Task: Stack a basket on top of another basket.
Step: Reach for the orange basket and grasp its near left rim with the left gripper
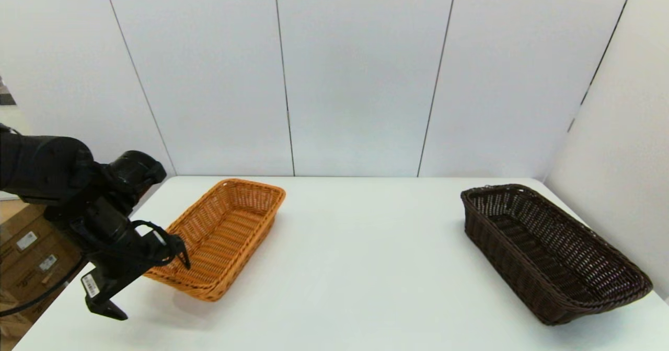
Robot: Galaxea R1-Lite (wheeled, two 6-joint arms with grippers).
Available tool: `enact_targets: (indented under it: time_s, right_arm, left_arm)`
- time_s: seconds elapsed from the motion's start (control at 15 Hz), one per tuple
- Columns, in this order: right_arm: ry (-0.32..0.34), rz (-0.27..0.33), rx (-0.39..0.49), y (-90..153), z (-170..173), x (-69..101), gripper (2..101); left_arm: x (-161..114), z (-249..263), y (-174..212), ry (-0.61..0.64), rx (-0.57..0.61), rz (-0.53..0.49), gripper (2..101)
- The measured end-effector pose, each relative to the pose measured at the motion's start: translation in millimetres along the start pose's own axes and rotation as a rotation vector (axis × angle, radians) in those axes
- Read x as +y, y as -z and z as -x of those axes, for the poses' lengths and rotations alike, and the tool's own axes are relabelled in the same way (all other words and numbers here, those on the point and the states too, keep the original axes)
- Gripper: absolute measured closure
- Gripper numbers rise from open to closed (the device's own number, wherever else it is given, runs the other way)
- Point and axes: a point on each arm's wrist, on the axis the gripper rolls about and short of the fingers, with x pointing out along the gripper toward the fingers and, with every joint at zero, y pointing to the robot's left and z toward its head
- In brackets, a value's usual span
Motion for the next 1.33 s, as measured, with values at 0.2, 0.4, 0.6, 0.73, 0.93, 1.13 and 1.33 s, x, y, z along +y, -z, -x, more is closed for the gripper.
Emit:
enact_targets:
  time_s: [0.2, 0.4, 0.6, 0.73, 0.93, 1.13, 1.33]
  right_arm:
    - [-0.001, 0.000, 0.000, 0.0, 0.0, 0.0, 5.0]
    - [0.000, 0.000, 0.000, 0.0, 0.0, 0.0, 5.0]
    - [0.000, 0.000, 0.000, 0.0, 0.0, 0.0, 5.0]
    - [0.000, 0.000, 0.000, 0.0, 0.0, 0.0, 5.0]
    - [-0.001, 0.000, 0.000, 0.0, 0.0, 0.0, 5.0]
    - [0.000, 0.000, 0.000, 0.0, 0.0, 0.0, 5.0]
    - [0.000, 0.000, 0.000, 0.0, 0.0, 0.0, 5.0]
  left_arm:
    - [-8.3, -12.6, -4.4, 0.025, 0.034, -0.003, 5.4]
    - [-11.8, -21.6, -7.3, 0.013, 0.039, -0.001, 5.4]
    - [-15.7, -31.6, -10.9, 0.008, 0.036, 0.016, 5.4]
    - [-17.4, -39.3, -16.1, 0.001, 0.021, 0.040, 5.4]
    - [-15.8, -51.0, -27.3, -0.002, 0.010, 0.073, 5.4]
    - [-11.8, -57.7, -33.4, -0.017, 0.012, 0.098, 5.4]
    - [-7.3, -69.5, -38.4, -0.039, -0.006, 0.116, 5.4]
